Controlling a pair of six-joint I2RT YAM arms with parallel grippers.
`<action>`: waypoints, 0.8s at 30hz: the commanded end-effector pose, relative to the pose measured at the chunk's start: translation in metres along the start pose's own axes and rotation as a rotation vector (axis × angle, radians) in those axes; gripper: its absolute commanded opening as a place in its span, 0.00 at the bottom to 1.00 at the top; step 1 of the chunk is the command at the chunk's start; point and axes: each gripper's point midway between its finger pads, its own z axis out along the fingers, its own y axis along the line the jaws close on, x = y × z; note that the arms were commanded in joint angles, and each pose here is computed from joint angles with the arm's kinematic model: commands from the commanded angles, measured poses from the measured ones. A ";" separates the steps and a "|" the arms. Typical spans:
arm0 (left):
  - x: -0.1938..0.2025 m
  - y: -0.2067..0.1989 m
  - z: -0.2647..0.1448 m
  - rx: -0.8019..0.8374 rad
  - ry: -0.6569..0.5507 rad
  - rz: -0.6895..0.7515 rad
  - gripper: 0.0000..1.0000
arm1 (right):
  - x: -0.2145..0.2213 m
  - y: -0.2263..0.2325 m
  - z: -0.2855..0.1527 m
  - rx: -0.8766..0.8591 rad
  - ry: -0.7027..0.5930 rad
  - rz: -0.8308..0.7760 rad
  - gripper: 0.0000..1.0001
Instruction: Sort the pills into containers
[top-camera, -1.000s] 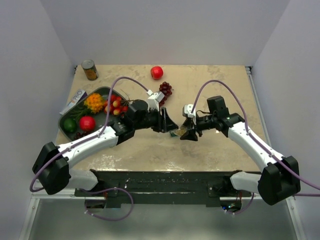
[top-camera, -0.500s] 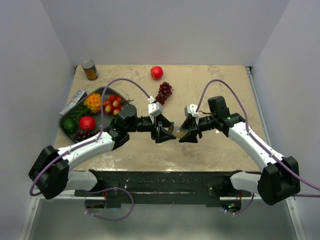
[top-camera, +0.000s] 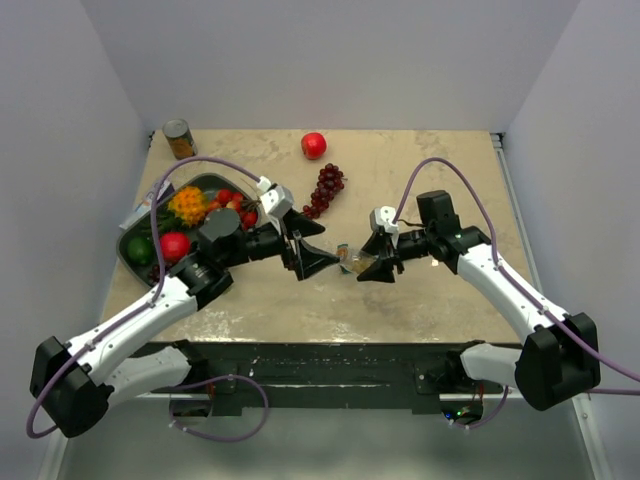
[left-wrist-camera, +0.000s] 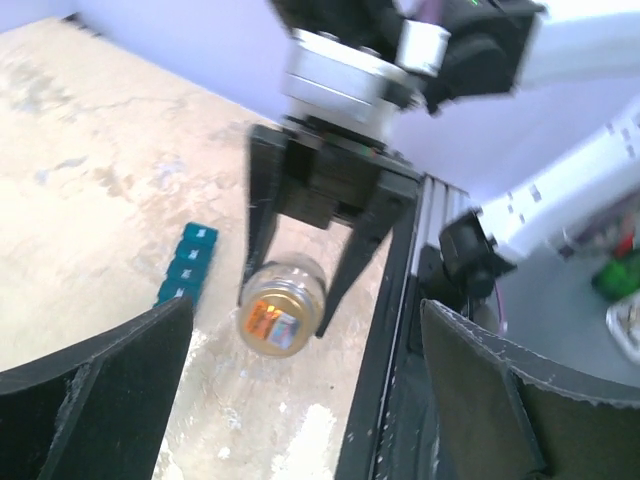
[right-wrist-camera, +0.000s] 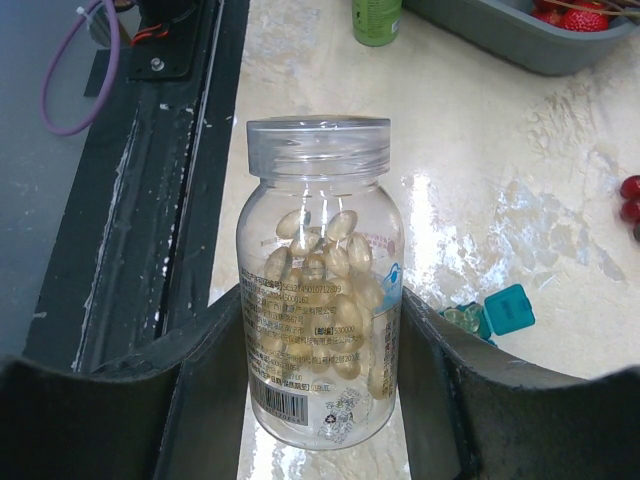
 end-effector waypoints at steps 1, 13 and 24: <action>0.004 0.036 -0.005 -0.288 0.028 -0.373 1.00 | -0.018 -0.008 -0.004 0.031 -0.026 -0.080 0.00; 0.034 0.026 0.025 -0.359 0.170 -0.580 0.95 | -0.014 -0.012 -0.003 0.053 -0.014 -0.068 0.00; 0.039 0.035 0.032 -0.398 0.193 -0.571 0.79 | -0.013 -0.013 -0.003 0.056 -0.013 -0.068 0.00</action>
